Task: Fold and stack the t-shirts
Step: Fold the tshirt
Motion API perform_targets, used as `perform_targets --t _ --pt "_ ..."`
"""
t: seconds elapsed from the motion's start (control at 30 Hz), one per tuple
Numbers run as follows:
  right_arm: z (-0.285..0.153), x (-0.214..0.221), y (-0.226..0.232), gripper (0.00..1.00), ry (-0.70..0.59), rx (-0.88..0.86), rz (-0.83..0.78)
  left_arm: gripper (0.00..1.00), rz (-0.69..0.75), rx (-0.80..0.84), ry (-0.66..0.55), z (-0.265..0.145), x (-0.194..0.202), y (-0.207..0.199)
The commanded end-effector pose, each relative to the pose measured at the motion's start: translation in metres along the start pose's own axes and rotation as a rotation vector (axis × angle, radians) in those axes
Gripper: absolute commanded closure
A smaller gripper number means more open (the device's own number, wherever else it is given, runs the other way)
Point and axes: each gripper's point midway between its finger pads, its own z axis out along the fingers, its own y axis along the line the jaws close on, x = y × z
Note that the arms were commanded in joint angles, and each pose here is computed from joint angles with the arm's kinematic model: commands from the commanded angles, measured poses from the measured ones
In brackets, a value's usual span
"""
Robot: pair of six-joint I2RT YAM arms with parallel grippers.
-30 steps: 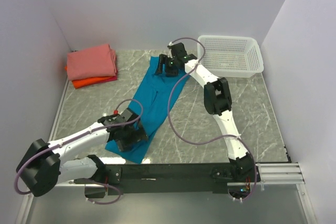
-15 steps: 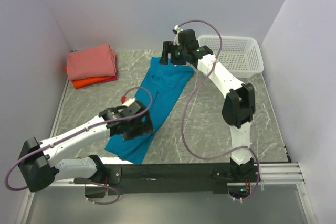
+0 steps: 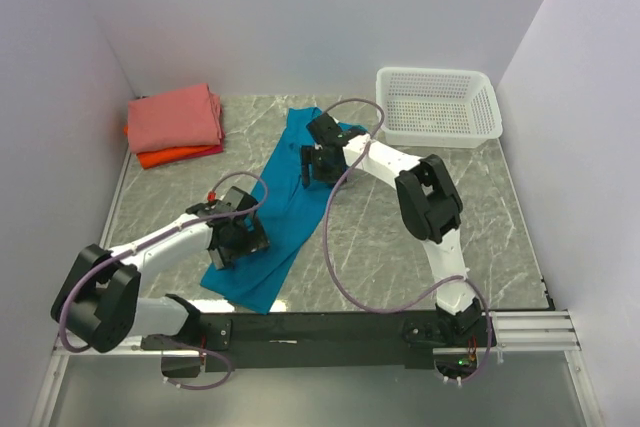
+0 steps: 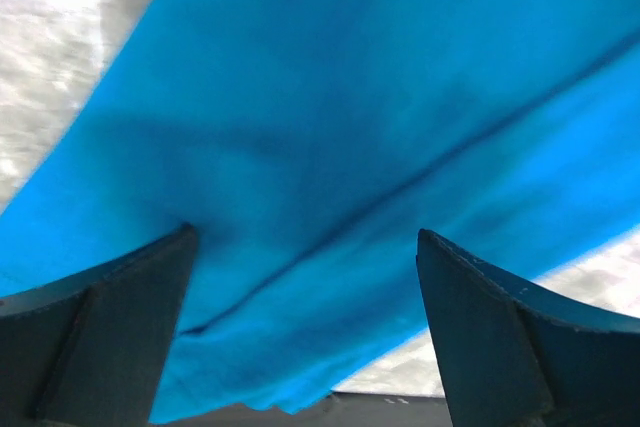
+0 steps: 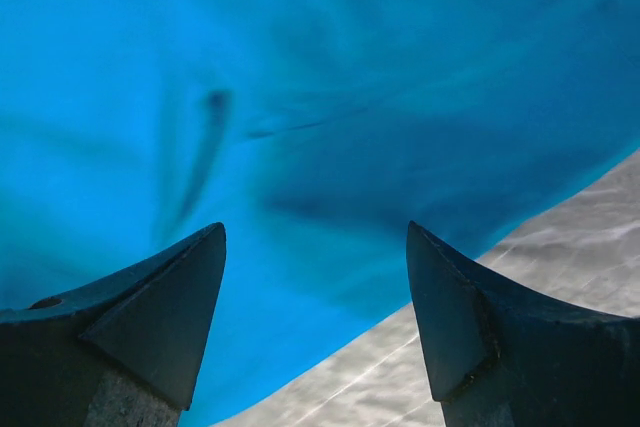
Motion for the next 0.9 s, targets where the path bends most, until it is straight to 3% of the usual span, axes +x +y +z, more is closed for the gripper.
perform_targets --t 0.0,0.13,0.4,0.6,0.67,0.87 --pt "0.002 -0.016 -0.011 0.21 -0.018 0.055 0.03 0.0 0.01 0.109 0.061 0.007 0.015 -0.013" --pt "0.015 -0.024 -0.023 0.21 0.001 0.071 0.052 0.01 -0.018 0.198 0.161 0.011 0.044 -0.016" --pt "0.051 -0.046 -0.052 0.21 0.063 0.073 0.01 0.01 0.064 0.304 0.27 0.004 0.09 -0.054" --pt "0.05 -0.117 -0.07 0.21 -0.088 0.024 0.006 0.0 0.141 0.363 0.281 -0.01 0.115 -0.091" --pt "0.039 -0.152 -0.066 0.21 -0.195 -0.033 0.014 0.0 0.178 0.374 0.259 -0.02 0.118 -0.104" --pt "-0.036 -0.203 -0.034 0.19 -0.388 -0.124 -0.11 0.01 0.232 0.41 0.109 -0.056 0.097 -0.131"
